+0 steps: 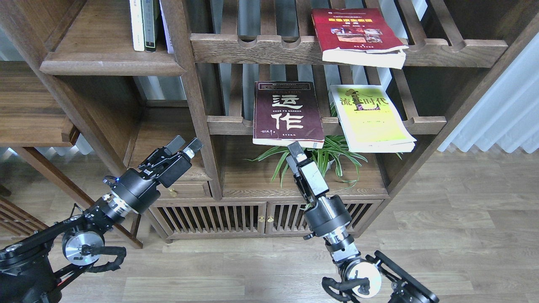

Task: Organize books on shelf
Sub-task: 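Move both grippers toward the dark maroon book on the middle shelf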

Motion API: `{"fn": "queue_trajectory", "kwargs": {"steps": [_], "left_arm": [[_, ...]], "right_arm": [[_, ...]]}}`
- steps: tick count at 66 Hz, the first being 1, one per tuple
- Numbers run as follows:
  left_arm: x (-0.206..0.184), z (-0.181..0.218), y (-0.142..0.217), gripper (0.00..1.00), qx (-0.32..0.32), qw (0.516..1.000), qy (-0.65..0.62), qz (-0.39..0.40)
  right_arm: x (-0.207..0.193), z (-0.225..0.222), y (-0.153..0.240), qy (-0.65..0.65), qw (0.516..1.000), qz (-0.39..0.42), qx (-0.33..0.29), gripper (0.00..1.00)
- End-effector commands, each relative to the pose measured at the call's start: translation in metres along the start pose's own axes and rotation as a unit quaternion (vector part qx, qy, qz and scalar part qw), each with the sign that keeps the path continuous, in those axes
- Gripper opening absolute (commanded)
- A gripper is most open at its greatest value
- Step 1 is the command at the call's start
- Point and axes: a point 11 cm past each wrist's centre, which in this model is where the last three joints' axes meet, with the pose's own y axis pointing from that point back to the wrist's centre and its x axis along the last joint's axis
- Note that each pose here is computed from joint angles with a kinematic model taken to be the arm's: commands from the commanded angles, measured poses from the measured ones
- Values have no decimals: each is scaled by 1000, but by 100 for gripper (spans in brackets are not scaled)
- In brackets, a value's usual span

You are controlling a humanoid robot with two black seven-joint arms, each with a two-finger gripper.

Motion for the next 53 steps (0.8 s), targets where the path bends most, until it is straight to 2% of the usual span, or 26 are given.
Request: {"fn": "queue_trajectory", "kwargs": {"steps": [1, 17, 53], "left_arm": [[0, 8, -3, 100, -14, 1000, 0, 0], [-8, 5, -11, 100, -30, 999, 17, -8], [-19, 12, -31, 100, -76, 996, 41, -16]], "right_arm": [[0, 1, 0, 1, 1000, -1, -1, 99], [0, 7, 2, 14, 1000, -2, -17, 99], [12, 2, 9, 18, 1000, 17, -6, 99]]}}
